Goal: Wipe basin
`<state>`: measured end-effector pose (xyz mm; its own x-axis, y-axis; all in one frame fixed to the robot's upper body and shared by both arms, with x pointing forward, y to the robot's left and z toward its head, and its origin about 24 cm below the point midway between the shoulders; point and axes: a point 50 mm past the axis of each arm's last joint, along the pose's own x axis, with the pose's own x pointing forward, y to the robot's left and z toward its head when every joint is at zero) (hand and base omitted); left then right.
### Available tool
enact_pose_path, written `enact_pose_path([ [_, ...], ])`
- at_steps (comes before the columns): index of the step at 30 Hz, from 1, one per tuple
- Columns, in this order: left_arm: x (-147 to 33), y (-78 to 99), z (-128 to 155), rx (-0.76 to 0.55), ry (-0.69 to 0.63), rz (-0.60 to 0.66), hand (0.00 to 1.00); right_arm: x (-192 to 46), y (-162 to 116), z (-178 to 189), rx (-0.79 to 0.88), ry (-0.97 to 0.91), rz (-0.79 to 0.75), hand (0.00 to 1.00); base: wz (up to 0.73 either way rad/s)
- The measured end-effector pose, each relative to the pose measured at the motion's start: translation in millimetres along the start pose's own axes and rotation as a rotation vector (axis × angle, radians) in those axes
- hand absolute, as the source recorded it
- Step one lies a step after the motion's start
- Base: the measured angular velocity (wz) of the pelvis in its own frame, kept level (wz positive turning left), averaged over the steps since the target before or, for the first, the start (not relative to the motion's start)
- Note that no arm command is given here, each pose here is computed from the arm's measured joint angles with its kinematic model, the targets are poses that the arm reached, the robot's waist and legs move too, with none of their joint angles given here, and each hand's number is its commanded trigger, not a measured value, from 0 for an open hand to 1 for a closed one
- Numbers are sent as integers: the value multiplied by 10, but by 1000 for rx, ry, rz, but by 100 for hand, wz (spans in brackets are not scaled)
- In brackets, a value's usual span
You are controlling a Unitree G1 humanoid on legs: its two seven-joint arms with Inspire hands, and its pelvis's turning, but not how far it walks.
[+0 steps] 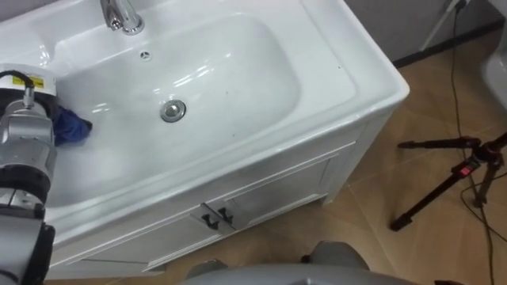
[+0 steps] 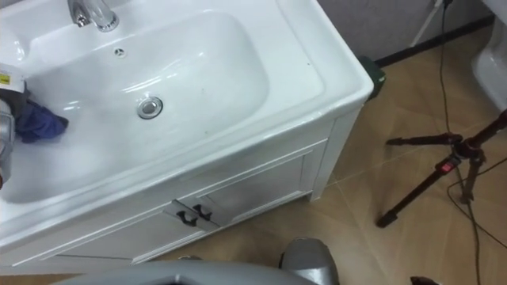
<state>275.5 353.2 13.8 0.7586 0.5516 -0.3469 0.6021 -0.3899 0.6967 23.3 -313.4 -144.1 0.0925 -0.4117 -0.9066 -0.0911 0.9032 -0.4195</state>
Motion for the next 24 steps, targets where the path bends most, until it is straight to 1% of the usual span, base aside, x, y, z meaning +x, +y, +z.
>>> enact_pose_path([
  [7,-1,-36,-77,-27,56,-38,100,-1,-21,8,12,-4,-24,0,4],
  [9,-4,-74,-103,-51,66,-55,100,1,-20,8,12,-1,-25,0,13],
  [15,-4,-108,-155,-100,99,-80,100,8,-30,16,13,24,-27,0,13],
  [19,-3,-110,-174,-98,105,-80,100,9,-38,48,14,24,-29,0,3],
  [23,8,12,-270,-131,129,-23,100,8,-59,40,11,23,-48,0,0],
  [24,11,44,-330,-144,143,-8,100,7,-68,67,11,11,-55,0,4],
])
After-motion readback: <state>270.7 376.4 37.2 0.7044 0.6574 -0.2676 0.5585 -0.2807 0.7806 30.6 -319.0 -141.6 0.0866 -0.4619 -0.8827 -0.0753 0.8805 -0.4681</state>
